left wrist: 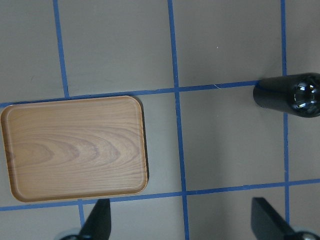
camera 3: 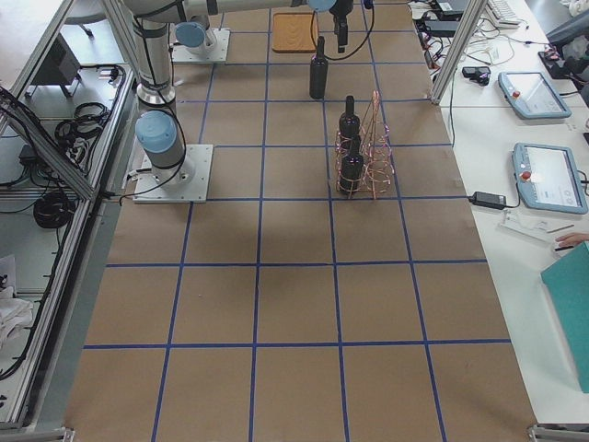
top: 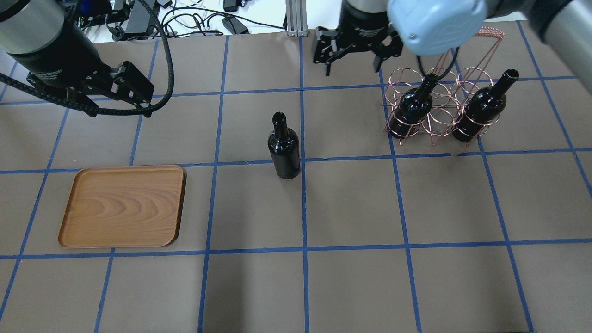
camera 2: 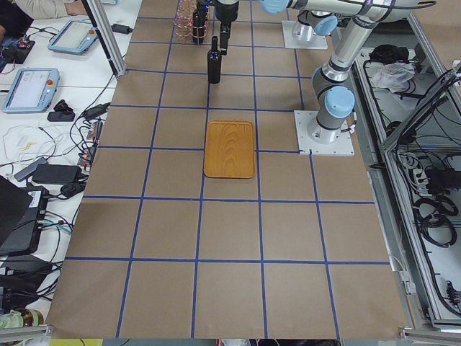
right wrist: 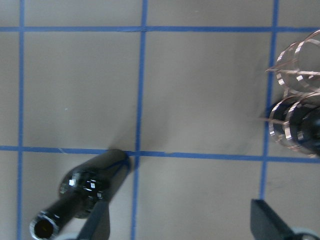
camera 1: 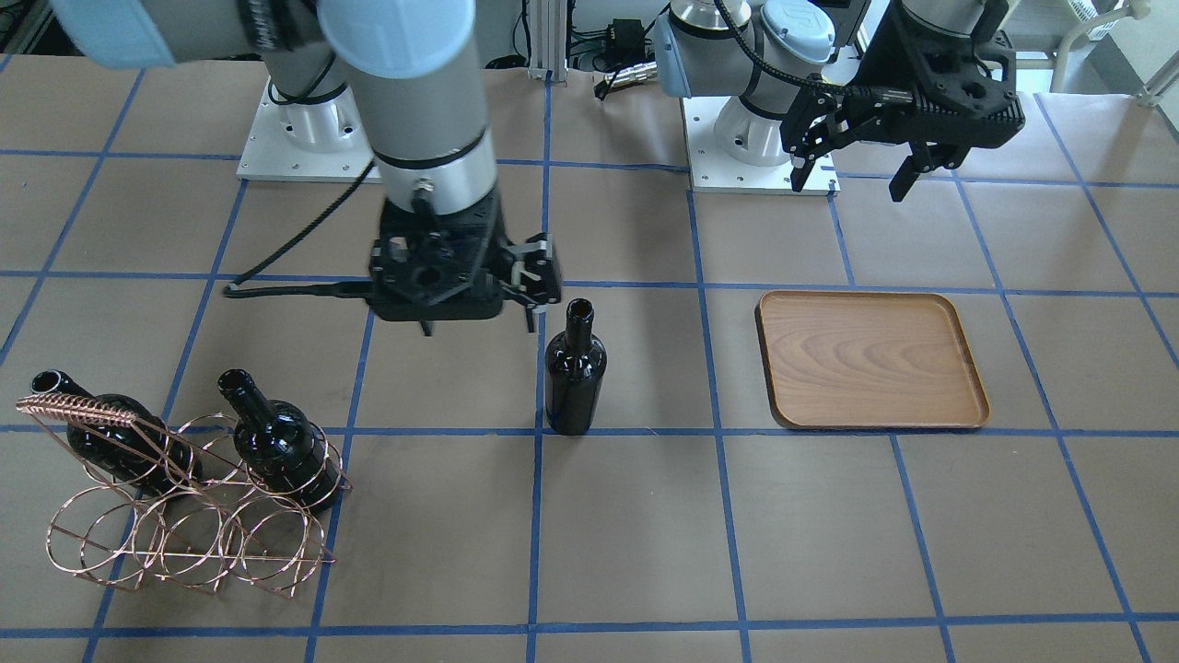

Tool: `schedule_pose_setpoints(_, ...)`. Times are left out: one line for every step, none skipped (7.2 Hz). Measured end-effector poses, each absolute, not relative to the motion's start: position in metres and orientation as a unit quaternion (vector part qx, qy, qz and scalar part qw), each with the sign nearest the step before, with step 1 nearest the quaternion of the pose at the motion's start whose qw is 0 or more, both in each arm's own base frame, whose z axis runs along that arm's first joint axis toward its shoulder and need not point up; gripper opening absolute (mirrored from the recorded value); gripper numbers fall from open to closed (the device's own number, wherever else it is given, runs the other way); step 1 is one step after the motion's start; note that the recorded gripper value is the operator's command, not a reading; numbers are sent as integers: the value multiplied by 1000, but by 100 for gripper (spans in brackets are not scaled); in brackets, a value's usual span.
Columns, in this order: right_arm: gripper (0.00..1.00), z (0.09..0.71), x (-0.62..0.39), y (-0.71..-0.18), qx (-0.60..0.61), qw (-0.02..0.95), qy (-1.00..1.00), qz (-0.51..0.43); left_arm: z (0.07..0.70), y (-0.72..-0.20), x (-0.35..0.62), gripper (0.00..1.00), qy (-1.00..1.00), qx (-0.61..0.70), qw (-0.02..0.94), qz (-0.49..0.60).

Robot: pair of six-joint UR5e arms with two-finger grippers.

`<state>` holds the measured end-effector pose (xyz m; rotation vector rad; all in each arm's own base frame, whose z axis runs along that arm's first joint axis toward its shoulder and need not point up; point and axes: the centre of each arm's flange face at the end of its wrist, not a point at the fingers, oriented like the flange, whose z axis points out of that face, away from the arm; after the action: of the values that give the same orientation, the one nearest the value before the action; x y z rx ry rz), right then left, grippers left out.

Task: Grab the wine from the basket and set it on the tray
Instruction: 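Release the bottle and raise the right gripper while the left gripper reaches toward it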

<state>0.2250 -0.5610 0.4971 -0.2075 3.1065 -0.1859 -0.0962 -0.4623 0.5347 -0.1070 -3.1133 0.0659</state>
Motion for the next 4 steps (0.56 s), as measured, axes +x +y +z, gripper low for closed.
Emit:
schedule_pose_setpoints(100, 512, 185, -559, -90, 0, 994, -61, 533, -463, -97, 100, -999, -34, 16, 20)
schedule_pose_setpoints(100, 527, 151, -553, -91, -5, 994, -64, 532, -464, -100, 100, -999, -35, 25, 19)
schedule_pose_setpoints(100, 534, 130, -539, -83, -7, 995, -59, 531, -465, -109, 100, -998, -41, 33, 19)
schedule_pose_setpoints(100, 531, 123, -521, -77, -6, 996, -47, 532, -464, -125, 100, -998, -53, 35, 20)
